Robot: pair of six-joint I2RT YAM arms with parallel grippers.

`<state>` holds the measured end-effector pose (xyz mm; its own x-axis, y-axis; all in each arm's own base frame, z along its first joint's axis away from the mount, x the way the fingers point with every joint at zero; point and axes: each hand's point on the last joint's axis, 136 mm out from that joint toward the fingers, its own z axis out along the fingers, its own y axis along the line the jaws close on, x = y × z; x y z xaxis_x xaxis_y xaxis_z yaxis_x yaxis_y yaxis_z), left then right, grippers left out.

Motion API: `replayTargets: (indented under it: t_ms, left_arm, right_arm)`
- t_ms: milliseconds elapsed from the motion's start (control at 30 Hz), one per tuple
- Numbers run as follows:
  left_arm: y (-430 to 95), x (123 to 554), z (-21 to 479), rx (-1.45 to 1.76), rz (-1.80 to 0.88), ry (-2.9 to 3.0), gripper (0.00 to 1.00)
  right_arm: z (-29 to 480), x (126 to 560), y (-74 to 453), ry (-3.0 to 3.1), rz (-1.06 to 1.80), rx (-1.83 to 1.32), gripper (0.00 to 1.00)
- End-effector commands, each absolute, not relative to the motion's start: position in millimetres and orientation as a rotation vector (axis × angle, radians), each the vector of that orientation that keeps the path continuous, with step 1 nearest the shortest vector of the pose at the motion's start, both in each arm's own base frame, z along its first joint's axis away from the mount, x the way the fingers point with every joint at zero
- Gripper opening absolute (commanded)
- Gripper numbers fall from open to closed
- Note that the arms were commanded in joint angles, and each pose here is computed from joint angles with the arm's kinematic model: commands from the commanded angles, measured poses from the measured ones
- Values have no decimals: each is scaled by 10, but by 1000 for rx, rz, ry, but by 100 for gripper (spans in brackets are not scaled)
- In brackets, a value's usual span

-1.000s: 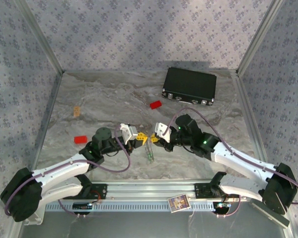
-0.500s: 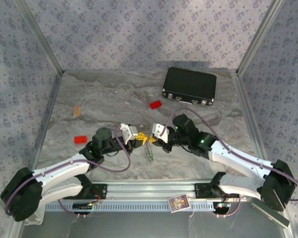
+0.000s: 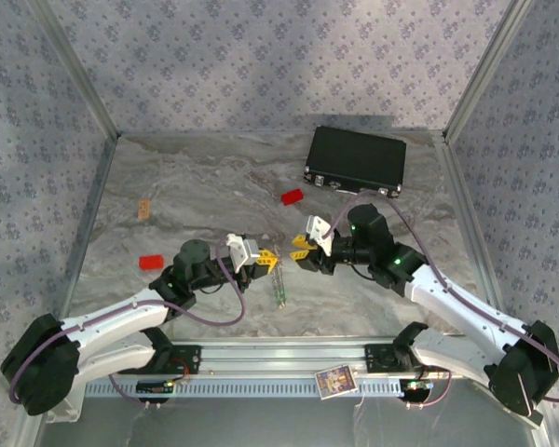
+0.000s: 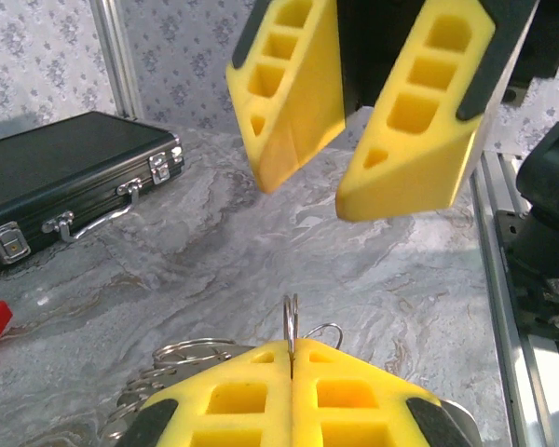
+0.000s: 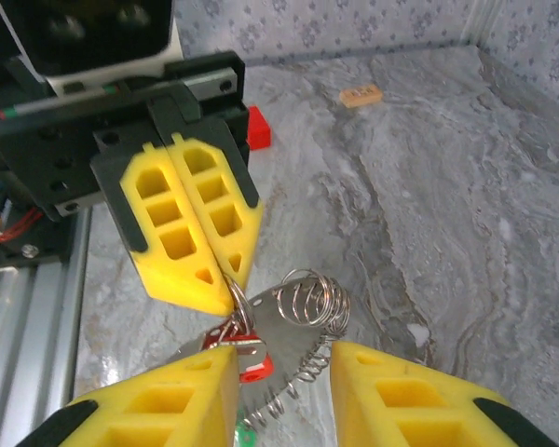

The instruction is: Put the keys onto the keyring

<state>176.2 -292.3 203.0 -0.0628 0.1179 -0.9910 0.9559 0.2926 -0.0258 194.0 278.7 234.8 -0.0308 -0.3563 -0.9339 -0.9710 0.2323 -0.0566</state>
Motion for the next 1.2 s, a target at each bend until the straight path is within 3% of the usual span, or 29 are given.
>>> replayTargets:
  t_ms: [0,633,1167]
  left_arm:
    - [-2962,1617,2196,1125,-983,1343,0]
    - [-2985,1442,2282,1203,-1041,1259,0]
    - [-2994,1417,2318,1200,-1062,1245,0]
  right_arm:
    - [2364,1825,2794,1549,934,-1275,32]
    - [2386,1719,2941,1505,1135,-1243,39]
    - [2255,1576,3021,1521,1238,-1323,31]
